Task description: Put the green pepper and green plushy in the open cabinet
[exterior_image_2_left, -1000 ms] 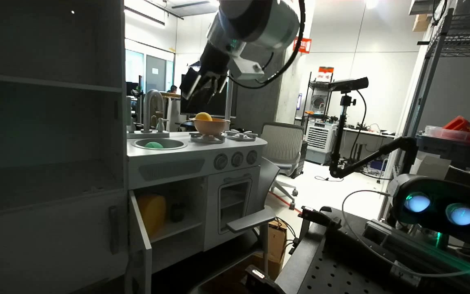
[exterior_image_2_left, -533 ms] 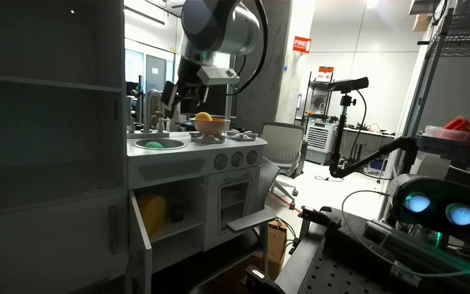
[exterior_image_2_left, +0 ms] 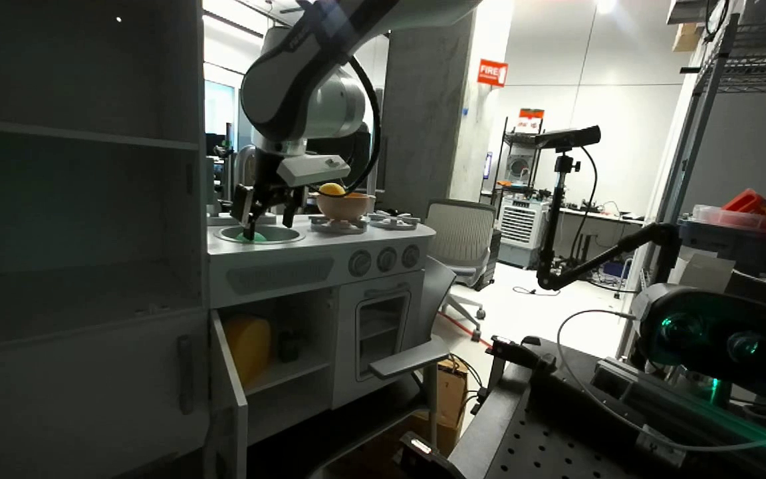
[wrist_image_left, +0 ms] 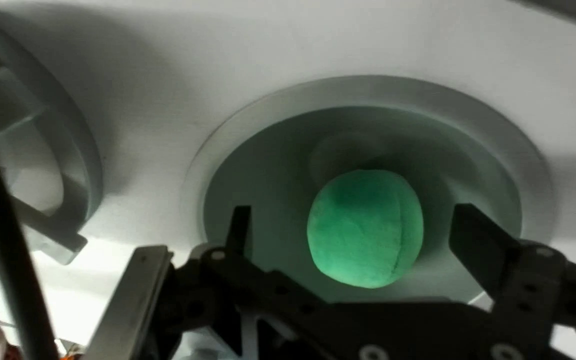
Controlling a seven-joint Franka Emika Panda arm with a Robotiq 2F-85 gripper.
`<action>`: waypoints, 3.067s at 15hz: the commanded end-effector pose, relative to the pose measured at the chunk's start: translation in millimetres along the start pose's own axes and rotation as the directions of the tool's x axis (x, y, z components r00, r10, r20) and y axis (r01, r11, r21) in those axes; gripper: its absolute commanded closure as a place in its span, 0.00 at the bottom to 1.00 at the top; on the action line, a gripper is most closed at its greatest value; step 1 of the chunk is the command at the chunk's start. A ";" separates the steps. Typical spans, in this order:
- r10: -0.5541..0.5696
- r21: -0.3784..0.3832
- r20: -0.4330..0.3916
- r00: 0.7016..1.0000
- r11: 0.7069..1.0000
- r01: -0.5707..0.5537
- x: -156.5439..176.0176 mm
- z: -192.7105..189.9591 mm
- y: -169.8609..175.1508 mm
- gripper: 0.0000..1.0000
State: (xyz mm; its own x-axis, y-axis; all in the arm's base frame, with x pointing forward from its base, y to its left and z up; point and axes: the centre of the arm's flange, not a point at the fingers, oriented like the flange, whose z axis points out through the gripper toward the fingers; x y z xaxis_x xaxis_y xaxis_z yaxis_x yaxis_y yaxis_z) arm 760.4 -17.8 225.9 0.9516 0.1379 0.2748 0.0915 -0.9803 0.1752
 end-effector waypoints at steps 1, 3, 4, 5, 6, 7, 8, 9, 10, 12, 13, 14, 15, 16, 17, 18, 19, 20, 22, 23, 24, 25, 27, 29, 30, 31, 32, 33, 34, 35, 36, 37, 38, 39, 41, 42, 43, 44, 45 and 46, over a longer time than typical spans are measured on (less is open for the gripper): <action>0.010 -0.015 0.020 1.000 1.000 -0.010 36.2 20.4 0.2 0.00; 0.009 -0.022 0.036 0.999 1.000 -0.009 41.5 26.0 -1.3 0.00; 0.008 -0.021 0.043 0.999 1.000 -0.007 41.0 34.1 0.9 0.00; 0.007 -0.024 0.051 0.999 1.000 -0.006 42.9 37.2 0.3 0.00; 0.006 -0.026 0.059 0.998 1.000 -0.005 43.4 41.1 -0.7 0.00; 0.006 -0.022 0.064 0.998 1.000 -0.005 42.8 47.5 0.7 0.00; 0.006 -0.024 0.068 0.998 1.000 -0.004 44.0 48.4 -1.4 0.00; 0.006 -0.024 0.070 0.998 1.000 -0.004 45.0 50.3 -2.5 0.00; 0.002 -0.021 0.066 0.998 1.000 -0.001 46.1 51.7 -1.5 0.00; 0.002 -0.022 0.062 0.998 1.000 0.000 49.8 49.9 -3.4 0.26; 0.001 -0.021 0.061 0.998 1.000 0.001 50.5 50.5 -2.7 0.34; 0.000 -0.023 0.063 0.998 1.000 0.001 52.1 48.4 -3.9 0.41; 0.000 -0.022 0.065 0.998 1.000 0.002 51.8 51.8 -3.3 0.49; -0.001 -0.021 0.065 0.998 1.000 0.002 51.0 56.0 -2.7 0.58; -0.001 -0.025 0.065 0.998 1.000 0.002 52.5 54.5 -4.4 0.65; -0.001 -0.025 0.065 0.998 1.000 0.003 52.4 57.1 -2.8 0.70; -0.002 -0.026 0.069 0.998 1.000 0.004 52.1 58.4 -1.2 0.77; -0.007 -0.029 0.083 0.997 1.000 0.009 50.3 51.2 -0.2 0.83; -0.008 -0.024 0.088 0.996 1.000 0.010 42.2 35.4 9.2 0.95; -0.011 -0.021 0.089 0.996 1.000 0.013 38.6 24.7 14.3 0.95; -0.013 -0.019 0.086 0.996 1.000 0.015 34.4 17.9 20.2 0.93; -0.018 -0.015 0.080 0.997 1.000 0.019 28.0 9.1 29.6 0.93; -0.028 -0.008 0.072 0.997 1.000 0.029 15.4 -14.3 54.8 0.95; -0.044 0.011 0.065 0.997 0.999 0.043 1.7 -34.9 73.6 0.94; -0.053 0.024 0.063 0.997 0.998 0.052 -4.6 -46.9 79.2 0.94; -0.062 0.038 0.059 0.996 0.997 0.060 -10.6 -56.0 83.5 0.94; -0.074 0.047 0.053 0.996 0.996 0.071 -17.6 -67.3 88.5 0.94; -0.084 0.054 0.048 0.995 0.995 0.081 -24.1 -75.8 94.4 0.94; -0.098 0.063 0.046 0.994 0.994 0.095 -33.2 -86.7 98.8 0.94; -0.112 0.073 0.048 0.993 0.991 0.109 -41.8 -95.7 102.4 0.94; -0.135 0.084 0.054 0.989 0.988 0.130 -50.2 -104.7 104.1 0.94; -0.157 0.095 0.060 0.986 0.984 0.151 -58.7 -111.5 105.8 0.94; -0.180 0.109 0.064 0.982 0.979 0.172 -67.3 -118.1 105.6 0.94; -0.202 0.122 0.070 0.977 0.974 0.193 -76.2 -124.0 103.9 0.94; -0.259 0.146 0.090 0.962 0.959 0.245 -98.8 -130.4 104.7 0.94; -0.284 0.156 0.103 0.953 0.951 0.266 -110.0 -135.5 103.9 0.94; -0.306 0.168 0.116 0.945 0.944 0.285 -124.6 -133.8 106.7 0.94; -0.327 0.175 0.132 0.936 0.937 0.303 -138.7 -135.6 106.7 0.94; -0.346 0.186 0.150 0.926 0.930 0.317 -154.3 -135.5 109.4 0.94; -0.359 0.196 0.165 0.918 0.925 0.327 -171.1 -134.0 110.5 0.94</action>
State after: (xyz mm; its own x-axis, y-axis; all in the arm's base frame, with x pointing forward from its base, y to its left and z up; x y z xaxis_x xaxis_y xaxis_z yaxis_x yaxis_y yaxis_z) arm 642.3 -123.9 327.9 0.9090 0.4126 0.0598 0.4070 -0.9093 0.0869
